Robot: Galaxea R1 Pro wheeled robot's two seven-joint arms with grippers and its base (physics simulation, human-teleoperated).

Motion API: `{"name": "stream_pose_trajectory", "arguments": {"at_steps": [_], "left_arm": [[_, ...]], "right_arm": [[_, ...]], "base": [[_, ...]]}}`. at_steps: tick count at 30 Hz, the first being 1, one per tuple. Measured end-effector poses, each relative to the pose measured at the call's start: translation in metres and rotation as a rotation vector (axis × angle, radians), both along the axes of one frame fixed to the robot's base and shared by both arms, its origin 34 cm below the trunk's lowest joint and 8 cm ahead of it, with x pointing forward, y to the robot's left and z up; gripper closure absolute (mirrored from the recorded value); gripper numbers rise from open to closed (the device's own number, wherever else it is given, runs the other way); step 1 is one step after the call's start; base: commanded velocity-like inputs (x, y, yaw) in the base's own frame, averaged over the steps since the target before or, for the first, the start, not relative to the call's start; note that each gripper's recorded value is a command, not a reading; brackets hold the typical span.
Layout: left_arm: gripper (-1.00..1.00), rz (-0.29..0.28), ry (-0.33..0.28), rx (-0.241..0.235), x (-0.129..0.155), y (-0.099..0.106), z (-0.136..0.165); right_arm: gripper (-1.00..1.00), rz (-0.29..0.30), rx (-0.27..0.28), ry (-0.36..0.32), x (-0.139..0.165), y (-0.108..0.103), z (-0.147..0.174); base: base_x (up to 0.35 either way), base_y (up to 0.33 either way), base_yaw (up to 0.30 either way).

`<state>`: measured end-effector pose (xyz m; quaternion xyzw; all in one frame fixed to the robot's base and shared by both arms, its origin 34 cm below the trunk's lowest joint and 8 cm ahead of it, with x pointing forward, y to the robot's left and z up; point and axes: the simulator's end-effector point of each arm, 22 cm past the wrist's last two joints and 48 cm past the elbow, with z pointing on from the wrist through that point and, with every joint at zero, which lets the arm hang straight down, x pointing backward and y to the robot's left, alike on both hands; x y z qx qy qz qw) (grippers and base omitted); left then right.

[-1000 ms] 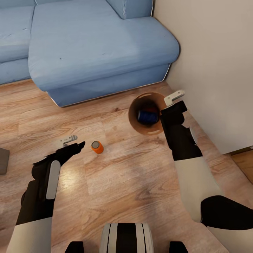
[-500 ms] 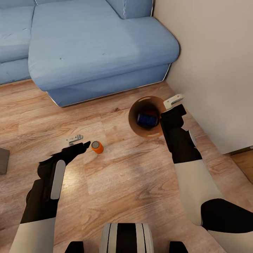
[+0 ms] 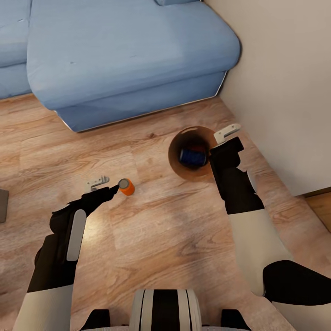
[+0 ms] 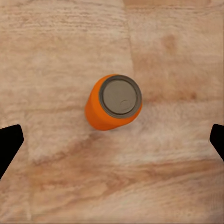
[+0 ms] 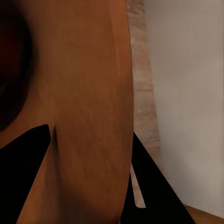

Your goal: Put the three can of soda from the living room inside the tash can in the kitchen.

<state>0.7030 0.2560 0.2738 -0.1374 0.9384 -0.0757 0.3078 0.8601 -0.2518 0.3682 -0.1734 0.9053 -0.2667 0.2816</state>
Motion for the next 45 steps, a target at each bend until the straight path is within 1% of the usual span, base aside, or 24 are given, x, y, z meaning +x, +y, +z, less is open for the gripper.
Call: {"name": "stream_pose_trajectory", "arguments": {"at_steps": [3,5,8,11,13,16,17,20,23,25,27,29,30,31,34,35,38,43,45], "left_arm": [[-1.0,0.0,0.012,-0.001,-0.003,0.0,-0.008],[-1.0,0.0,0.011,-0.002,-0.003,0.0,-0.008],[-1.0,0.0,0.011,-0.002,-0.003,0.0,-0.008],[-1.0,0.001,0.005,0.001,-0.002,0.0,-0.007],[-1.0,0.002,0.003,0.002,-0.002,0.001,-0.007],[-1.0,0.003,0.0,0.003,-0.001,0.001,-0.006],[-1.0,0.003,0.0,0.003,-0.001,0.001,-0.007],[-1.0,0.003,-0.001,0.003,-0.001,0.001,-0.006],[-1.0,0.001,0.0,0.003,-0.001,0.0,-0.006],[-1.0,0.0,0.0,0.003,-0.001,0.0,-0.007],[-1.0,-0.001,0.006,0.004,-0.002,-0.001,-0.009],[-1.0,-0.001,0.011,0.003,-0.003,-0.001,-0.011],[-1.0,-0.001,0.015,0.003,-0.004,-0.001,-0.012],[-1.0,-0.001,0.017,0.003,-0.005,-0.001,-0.013],[-1.0,-0.001,0.02,0.001,-0.005,-0.002,-0.014],[-1.0,-0.001,0.02,0.0,-0.005,-0.002,-0.014],[-1.0,-0.001,0.021,0.001,-0.005,-0.001,-0.014],[-1.0,-0.002,0.021,0.003,-0.005,-0.001,-0.014],[-1.0,-0.002,0.021,0.002,-0.005,-0.002,-0.014]], "right_arm": [[1.0,0.0,0.003,0.012,-0.002,0.001,-0.01],[1.0,0.001,0.003,0.01,-0.001,0.001,-0.009],[1.0,0.0,-0.011,0.001,0.001,-0.002,-0.004],[1.0,-0.001,-0.034,-0.044,0.009,-0.004,0.015],[1.0,0.013,-0.06,-0.061,0.015,-0.003,0.025],[1.0,0.04,-0.033,-0.1,0.028,0.011,0.044],[1.0,0.043,-0.037,-0.105,0.03,0.011,0.047],[1.0,0.066,-0.082,-0.131,0.039,0.009,0.069],[1.0,0.108,-0.105,-0.097,0.039,0.012,0.073],[1.0,0.132,-0.085,-0.07,0.037,0.017,0.07],[1.0,0.159,-0.097,-0.025,0.032,0.019,0.068],[1.0,0.164,-0.112,-0.015,0.03,0.016,0.071],[1.0,0.165,-0.13,-0.001,0.028,0.013,0.072],[1.0,0.168,-0.131,0.009,0.026,0.013,0.072],[1.0,0.183,-0.094,0.011,0.025,0.019,0.075],[1.0,0.184,-0.092,0.008,0.025,0.019,0.077],[1.0,0.173,-0.12,0.002,0.025,0.013,0.082],[1.0,0.174,-0.096,0.005,0.025,0.015,0.08],[1.0,0.168,-0.104,0.004,0.025,0.012,0.081]], "base": [[0.0,0.0,0.0],[0.0,0.0,0.0],[0.0,0.0,0.0],[0.0,0.0,0.0],[0.0,0.0,0.0],[0.0,0.0,0.0],[0.0,0.0,0.0],[0.0,0.0,0.0],[-0.069,0.0,0.0],[-0.062,0.0,0.0],[-0.028,0.0,0.0],[-0.004,-0.003,0.0],[0.089,-0.034,0.0],[0.165,-0.064,0.0],[0.233,-0.09,0.0],[0.278,-0.106,0.0],[0.296,-0.106,0.0],[0.309,-0.101,0.0],[0.309,-0.099,0.0]]}}
